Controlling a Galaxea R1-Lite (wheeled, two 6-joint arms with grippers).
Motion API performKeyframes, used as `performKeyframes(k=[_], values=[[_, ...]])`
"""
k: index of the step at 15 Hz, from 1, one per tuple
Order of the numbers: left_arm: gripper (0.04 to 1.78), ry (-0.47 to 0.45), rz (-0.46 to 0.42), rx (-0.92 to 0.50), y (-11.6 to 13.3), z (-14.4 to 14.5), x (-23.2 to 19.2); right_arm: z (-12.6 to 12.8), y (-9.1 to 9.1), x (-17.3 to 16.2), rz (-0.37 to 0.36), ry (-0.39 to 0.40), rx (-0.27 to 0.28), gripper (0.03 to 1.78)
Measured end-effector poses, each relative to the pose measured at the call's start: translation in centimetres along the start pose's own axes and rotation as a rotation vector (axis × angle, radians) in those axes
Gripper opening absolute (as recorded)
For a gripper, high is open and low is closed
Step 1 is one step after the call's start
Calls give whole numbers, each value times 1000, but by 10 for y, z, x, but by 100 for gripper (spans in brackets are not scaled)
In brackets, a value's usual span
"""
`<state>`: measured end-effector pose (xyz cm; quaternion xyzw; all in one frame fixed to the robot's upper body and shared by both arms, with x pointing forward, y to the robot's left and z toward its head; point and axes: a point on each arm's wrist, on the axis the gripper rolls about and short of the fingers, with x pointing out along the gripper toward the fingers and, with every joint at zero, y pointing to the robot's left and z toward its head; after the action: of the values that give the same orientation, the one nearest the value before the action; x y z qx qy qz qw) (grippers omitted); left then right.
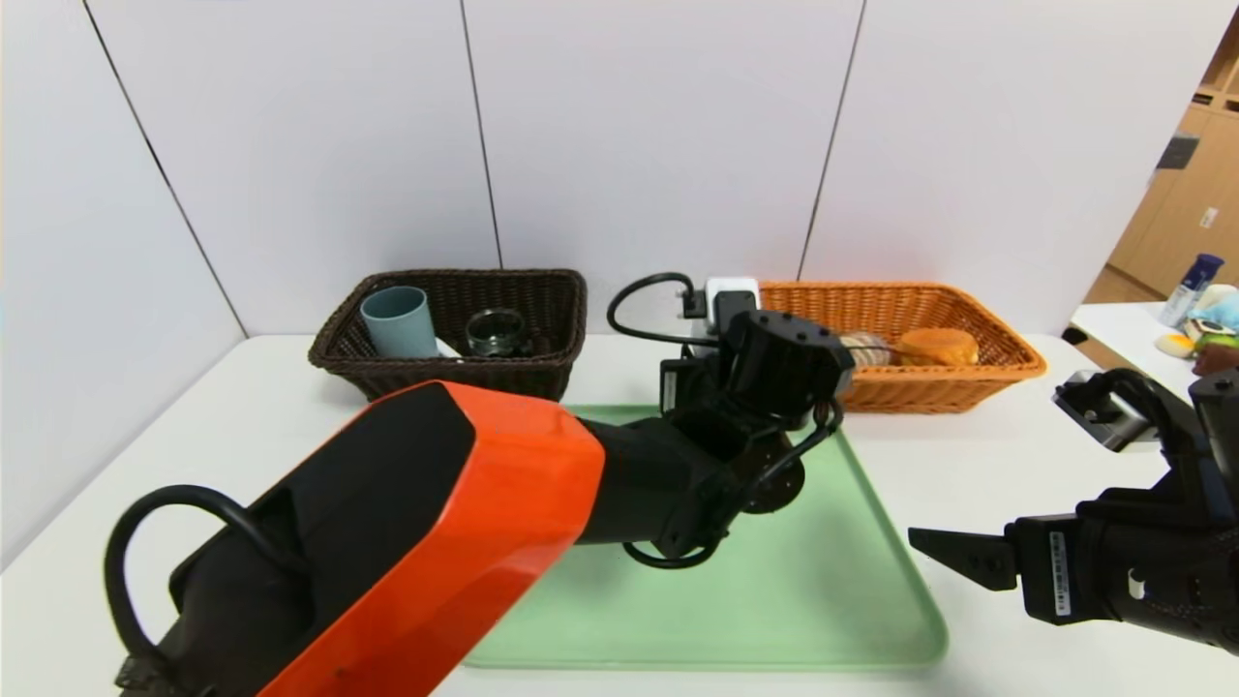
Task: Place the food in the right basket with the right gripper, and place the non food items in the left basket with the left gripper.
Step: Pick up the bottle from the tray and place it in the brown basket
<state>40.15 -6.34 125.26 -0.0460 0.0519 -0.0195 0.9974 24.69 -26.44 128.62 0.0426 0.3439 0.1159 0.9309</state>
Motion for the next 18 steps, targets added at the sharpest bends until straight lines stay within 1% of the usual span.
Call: performKeyframes(k=[2, 4, 5, 7, 9, 11, 13, 15, 18], values=[[63, -8, -10, -15, 9, 35, -11, 0, 0, 0, 1, 2, 2, 171], [63, -16, 3, -26, 29, 74, -18, -1, 0, 3, -2, 14, 4, 171], [63, -19, 31, -29, 44, 93, -16, -2, 0, 5, -4, 21, 2, 171], [63, -37, 114, -45, 84, 126, -4, -2, 0, 8, -7, 32, -2, 171], [63, -71, 188, -76, 124, 151, 9, 1, 1, 11, -7, 36, -4, 171], [63, -74, 240, -82, 158, 164, 21, 3, 2, 13, -7, 37, -6, 171], [63, -68, 268, -86, 181, 166, 35, 4, 2, 14, -8, 41, -7, 171], [63, -51, 288, -85, 189, 157, 48, 4, 3, 15, -8, 43, -7, 171], [63, -12, 302, -65, 194, 137, 69, 4, 3, 16, -8, 46, -7, 171]])
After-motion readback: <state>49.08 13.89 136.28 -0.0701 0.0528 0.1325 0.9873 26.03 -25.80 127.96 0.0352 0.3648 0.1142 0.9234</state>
